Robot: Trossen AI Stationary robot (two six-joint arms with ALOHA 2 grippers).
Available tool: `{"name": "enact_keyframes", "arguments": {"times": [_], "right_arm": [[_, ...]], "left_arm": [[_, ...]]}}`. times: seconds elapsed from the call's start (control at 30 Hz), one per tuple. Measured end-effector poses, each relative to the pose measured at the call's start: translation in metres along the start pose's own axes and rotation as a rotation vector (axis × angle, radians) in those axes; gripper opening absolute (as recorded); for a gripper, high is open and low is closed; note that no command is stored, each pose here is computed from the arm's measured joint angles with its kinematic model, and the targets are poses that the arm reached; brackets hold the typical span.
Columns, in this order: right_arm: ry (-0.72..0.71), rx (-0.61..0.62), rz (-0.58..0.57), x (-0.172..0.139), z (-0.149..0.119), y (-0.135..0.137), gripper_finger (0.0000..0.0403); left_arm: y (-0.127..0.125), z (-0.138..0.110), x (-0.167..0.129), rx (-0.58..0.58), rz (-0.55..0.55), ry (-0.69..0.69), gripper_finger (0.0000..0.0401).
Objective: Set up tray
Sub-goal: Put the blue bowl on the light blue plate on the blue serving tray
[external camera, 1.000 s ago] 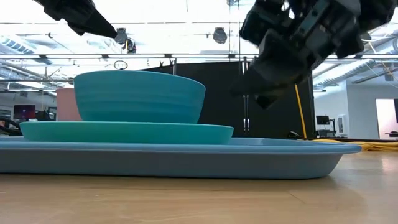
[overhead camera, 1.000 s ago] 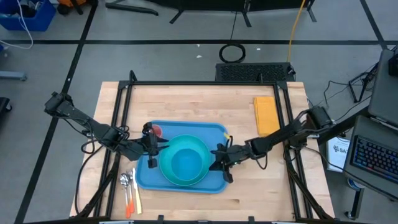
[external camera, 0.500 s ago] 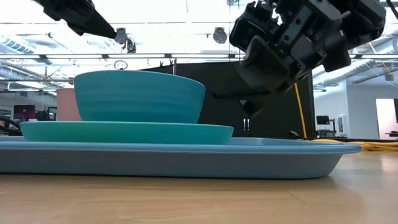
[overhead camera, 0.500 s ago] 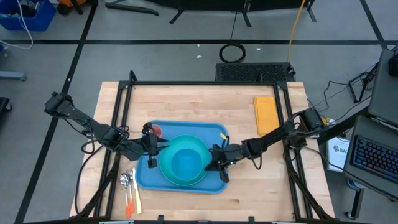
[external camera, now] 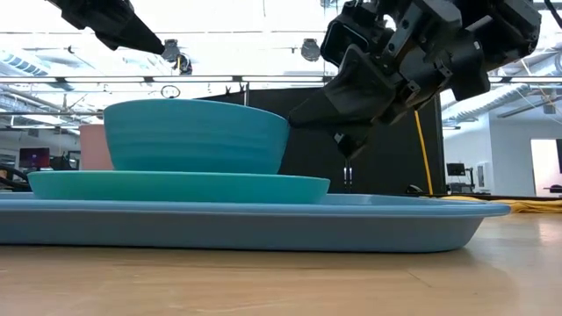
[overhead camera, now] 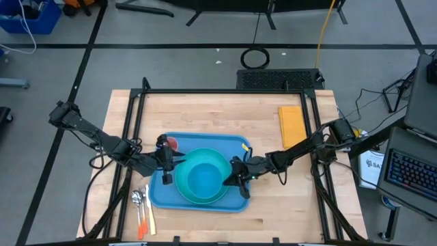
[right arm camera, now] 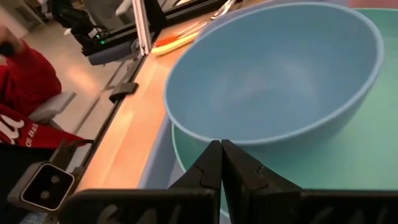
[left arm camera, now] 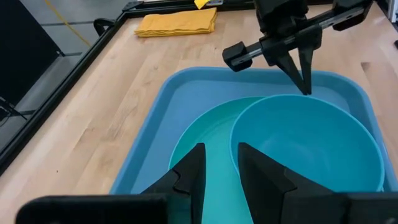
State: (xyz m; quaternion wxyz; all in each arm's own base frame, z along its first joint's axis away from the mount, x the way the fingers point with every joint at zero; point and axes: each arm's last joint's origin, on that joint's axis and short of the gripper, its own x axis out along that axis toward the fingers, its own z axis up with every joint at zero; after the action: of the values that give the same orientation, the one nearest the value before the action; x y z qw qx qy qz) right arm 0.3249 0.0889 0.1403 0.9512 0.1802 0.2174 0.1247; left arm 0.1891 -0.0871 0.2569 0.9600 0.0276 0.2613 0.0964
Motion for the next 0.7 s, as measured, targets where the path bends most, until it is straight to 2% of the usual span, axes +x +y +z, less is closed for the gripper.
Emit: {"name": "enact_keyframes", "arguments": {"times": [0.27, 0.47, 0.7], "right_arm": [[-0.034, 0.004, -0.016, 0.0, 0.004, -0.003, 0.0], [0.011, 0.027, -0.028, 0.004, -0.004, -0.009, 0.0], [-0.004, 0.022, -0.01, 0.005, -0.006, 0.002, 0.0]], "left_arm": [[0.0, 0.0, 0.0, -0.001, 0.0, 0.0, 0.0097], [0.0, 0.0, 0.0, -0.001, 0.0, 0.0, 0.0097], [0.0, -0.001, 0.0, 0.001, 0.002, 0.008, 0.0097]]}}
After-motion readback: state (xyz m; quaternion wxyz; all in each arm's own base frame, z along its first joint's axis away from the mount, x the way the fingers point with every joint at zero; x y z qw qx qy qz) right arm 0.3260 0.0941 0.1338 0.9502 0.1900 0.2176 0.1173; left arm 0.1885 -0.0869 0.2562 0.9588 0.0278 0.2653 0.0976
